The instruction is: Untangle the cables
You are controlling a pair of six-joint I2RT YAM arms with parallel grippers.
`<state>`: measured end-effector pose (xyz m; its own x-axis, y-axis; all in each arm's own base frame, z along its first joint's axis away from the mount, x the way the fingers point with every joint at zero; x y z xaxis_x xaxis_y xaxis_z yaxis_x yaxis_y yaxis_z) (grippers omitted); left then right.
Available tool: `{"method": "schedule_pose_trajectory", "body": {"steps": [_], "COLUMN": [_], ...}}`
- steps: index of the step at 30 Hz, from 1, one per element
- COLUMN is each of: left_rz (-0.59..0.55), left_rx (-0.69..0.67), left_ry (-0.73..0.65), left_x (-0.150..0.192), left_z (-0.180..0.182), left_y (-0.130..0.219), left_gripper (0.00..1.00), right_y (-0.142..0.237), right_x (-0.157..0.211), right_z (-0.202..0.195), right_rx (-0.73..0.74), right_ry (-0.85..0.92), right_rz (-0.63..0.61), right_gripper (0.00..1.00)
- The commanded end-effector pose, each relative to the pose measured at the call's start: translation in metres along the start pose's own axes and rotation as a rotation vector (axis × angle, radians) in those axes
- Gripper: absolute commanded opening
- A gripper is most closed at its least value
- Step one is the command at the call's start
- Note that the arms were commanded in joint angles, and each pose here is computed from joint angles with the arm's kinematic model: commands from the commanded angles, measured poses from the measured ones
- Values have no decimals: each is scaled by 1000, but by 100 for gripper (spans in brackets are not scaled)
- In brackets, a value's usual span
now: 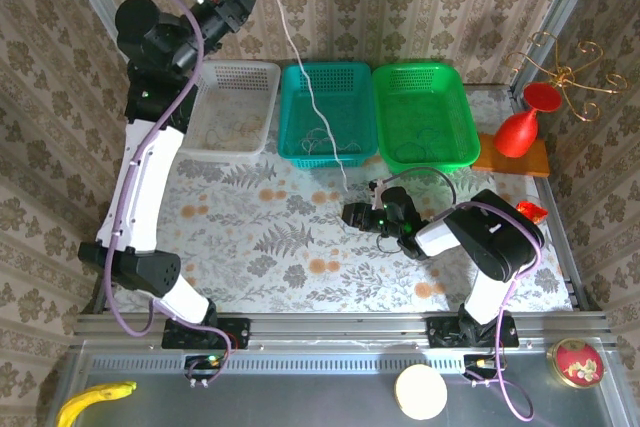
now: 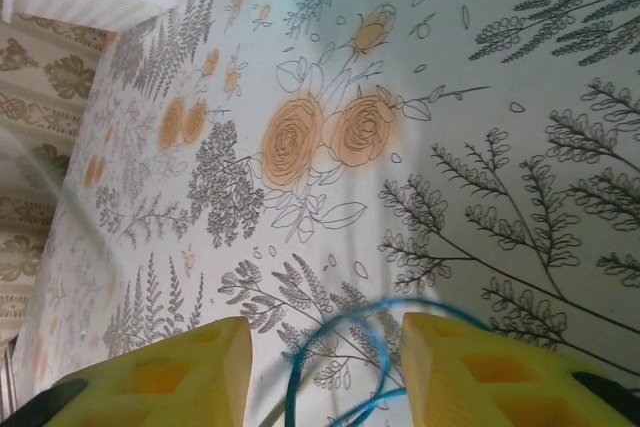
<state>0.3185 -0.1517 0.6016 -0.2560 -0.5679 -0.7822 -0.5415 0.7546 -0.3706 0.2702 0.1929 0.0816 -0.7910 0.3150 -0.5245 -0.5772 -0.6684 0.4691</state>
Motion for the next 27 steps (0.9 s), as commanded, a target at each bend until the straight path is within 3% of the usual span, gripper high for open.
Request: {"method": "schedule_pose_trajectory", "body": {"steps": [1, 11, 15, 27], "left_rz": [-28, -28, -40, -82], "left_rx": [50, 51, 53, 80], "left_ry": [-31, -33, -43, -65], "left_x": [-16, -19, -26, -47], "left_z": [-15, -15, -18, -25], "left_y": [1, 0, 1, -5], "left_gripper": [0, 0, 0, 0], "right_y": [1, 1, 4, 8], "right_x": [26, 30, 30, 35], "right_z": [-30, -29, -29, -33], "right_rx": [134, 117, 111, 136], "right_ry": [-54, -62, -66, -72], "right_rz": [76, 75, 67, 74], "right_gripper": [49, 57, 66, 69]}}
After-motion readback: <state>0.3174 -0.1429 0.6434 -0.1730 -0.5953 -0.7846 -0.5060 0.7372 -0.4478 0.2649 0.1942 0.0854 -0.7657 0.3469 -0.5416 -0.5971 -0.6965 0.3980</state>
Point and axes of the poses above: each hand's point on the last joint's axis, 136 mm out from that joint toward the fingers, its own y axis back along the fingers, its own z axis along the line the jaws close on, x = y × z, the point moved 9 cm from there along y, back along the fingers, and after that the axes turned 1 degree about -y, right-handed, at the moved point
